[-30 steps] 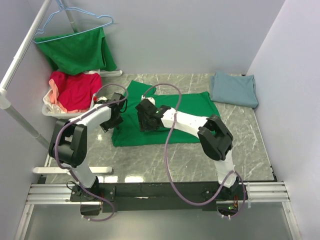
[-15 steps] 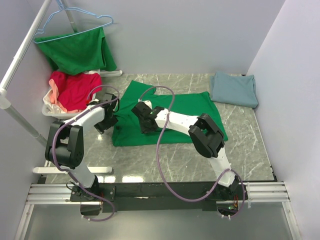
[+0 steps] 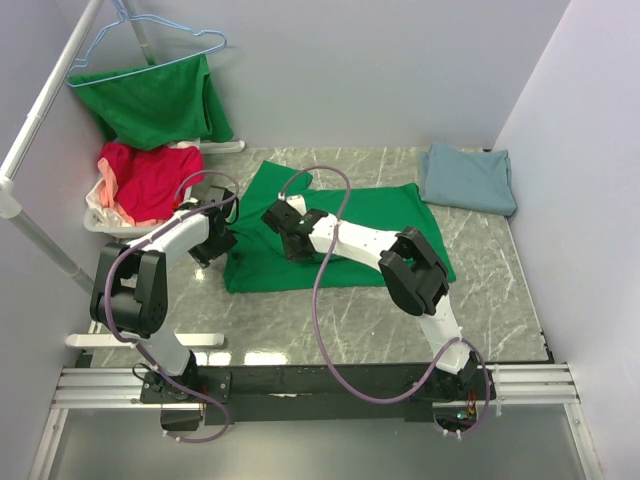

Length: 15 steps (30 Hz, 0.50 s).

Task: Fold and stack the t-shirts
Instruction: Fold the tshirt

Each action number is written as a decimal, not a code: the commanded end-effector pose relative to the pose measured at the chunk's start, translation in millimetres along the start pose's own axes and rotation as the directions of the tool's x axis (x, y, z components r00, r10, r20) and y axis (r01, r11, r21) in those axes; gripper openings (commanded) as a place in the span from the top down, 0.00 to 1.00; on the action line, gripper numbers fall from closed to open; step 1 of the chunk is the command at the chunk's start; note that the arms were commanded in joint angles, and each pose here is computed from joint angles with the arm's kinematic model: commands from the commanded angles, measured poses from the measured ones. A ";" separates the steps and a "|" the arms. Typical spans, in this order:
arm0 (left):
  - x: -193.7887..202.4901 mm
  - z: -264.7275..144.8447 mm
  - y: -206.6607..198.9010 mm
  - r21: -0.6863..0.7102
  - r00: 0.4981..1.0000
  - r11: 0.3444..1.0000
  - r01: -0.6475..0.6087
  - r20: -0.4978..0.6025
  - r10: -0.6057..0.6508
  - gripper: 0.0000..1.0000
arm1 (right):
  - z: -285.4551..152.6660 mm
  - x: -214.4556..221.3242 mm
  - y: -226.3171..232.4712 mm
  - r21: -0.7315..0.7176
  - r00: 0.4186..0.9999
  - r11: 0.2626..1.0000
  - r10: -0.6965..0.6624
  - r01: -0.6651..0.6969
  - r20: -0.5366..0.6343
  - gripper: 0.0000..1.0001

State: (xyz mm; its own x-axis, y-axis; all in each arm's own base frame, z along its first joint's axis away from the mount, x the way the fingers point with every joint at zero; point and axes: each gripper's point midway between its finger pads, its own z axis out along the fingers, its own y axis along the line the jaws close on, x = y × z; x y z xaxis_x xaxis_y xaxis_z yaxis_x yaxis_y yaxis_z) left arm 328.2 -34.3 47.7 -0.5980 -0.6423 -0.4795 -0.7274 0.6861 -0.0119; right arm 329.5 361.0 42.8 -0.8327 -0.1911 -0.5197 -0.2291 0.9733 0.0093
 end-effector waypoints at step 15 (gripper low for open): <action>-5.9 -7.3 -7.6 0.053 1.000 0.999 -0.005 0.006 0.005 0.35 | -7.3 -75.3 -50.4 0.201 0.975 0.966 0.126 -0.162 0.182 1.00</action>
State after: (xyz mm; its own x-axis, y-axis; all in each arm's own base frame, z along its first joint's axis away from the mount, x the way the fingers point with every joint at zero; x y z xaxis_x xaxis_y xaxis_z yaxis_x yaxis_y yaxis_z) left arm 330.7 -37.1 47.7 -0.5995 -0.6440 -0.4753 -0.7216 0.6918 -0.0272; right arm 380.1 348.3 91.3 -0.7568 -0.0938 -0.6469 -0.0979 0.9948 -0.0296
